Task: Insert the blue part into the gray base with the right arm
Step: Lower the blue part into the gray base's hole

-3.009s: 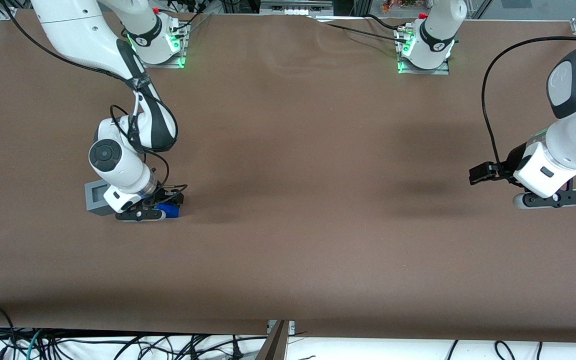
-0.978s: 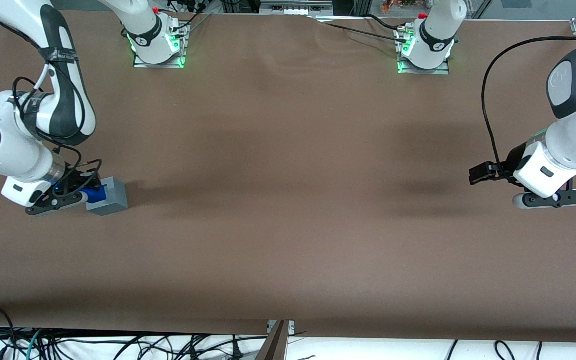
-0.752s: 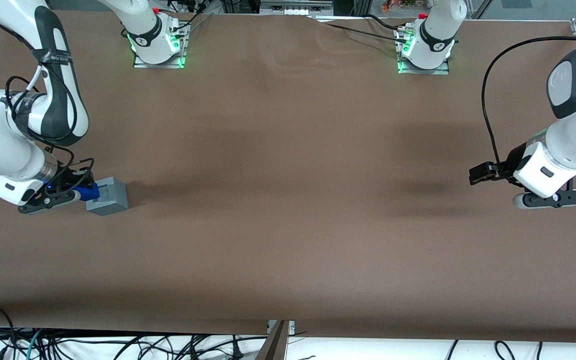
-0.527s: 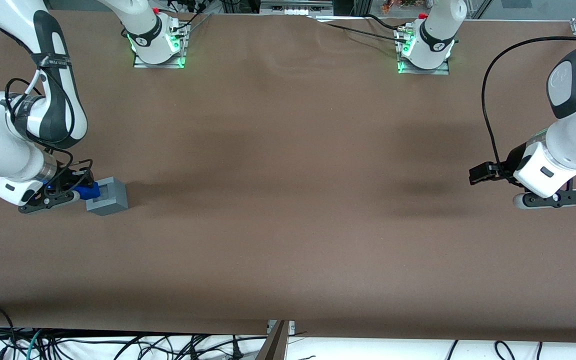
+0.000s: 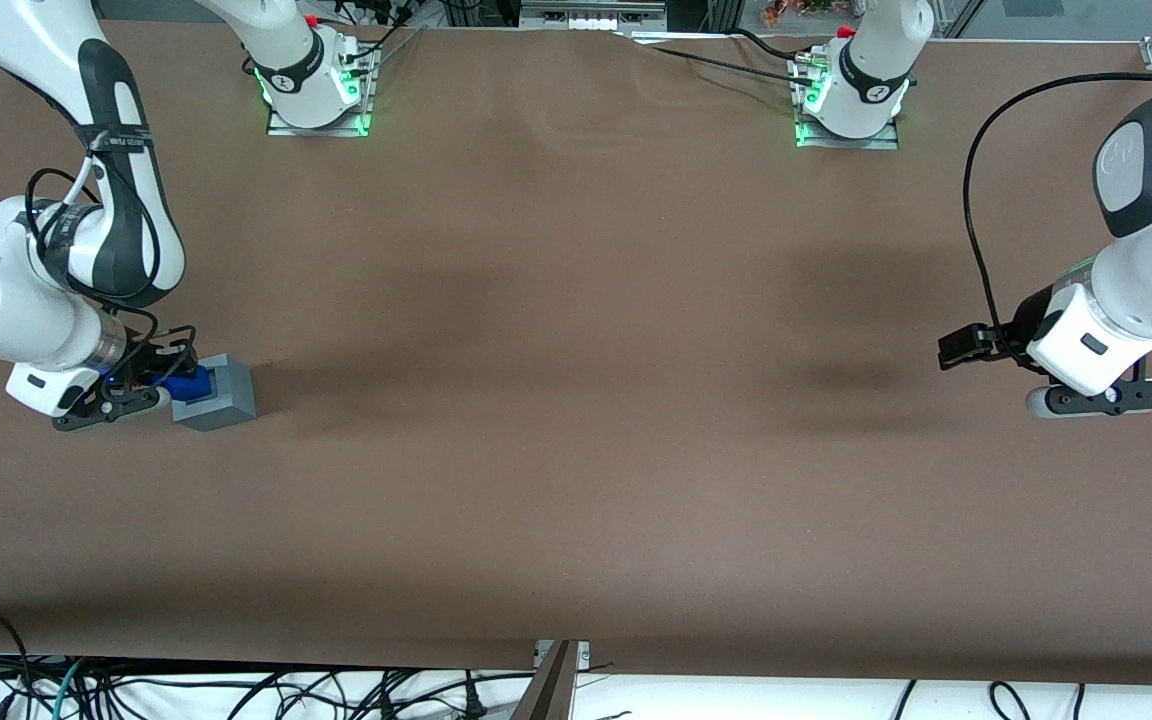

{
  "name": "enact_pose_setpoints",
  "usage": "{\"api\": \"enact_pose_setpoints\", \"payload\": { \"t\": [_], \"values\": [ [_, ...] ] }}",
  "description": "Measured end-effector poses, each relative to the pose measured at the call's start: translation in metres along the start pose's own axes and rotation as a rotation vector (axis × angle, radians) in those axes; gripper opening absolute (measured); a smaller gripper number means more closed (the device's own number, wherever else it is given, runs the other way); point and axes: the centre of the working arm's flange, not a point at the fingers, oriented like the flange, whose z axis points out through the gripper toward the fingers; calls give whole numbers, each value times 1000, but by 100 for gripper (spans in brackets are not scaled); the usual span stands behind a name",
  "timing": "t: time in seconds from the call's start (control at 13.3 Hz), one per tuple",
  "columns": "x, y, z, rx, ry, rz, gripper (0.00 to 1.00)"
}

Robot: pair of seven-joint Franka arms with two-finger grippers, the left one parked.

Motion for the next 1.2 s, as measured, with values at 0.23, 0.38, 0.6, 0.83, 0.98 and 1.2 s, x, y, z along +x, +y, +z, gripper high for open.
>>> {"api": "enact_pose_setpoints", "payload": {
  "t": [0.23,0.38,0.6,0.83,0.98,1.2],
  "values": [
    [1,-1,1,15,6,11,51],
    [1,-2,7,18,-2,13,51],
    [1,-1,7,19,1,15,51],
    [1,0,11,38,11,36,51],
    [1,4,15,51,19,59,51],
    [0,8,15,61,25,75,51]
  ]
}}
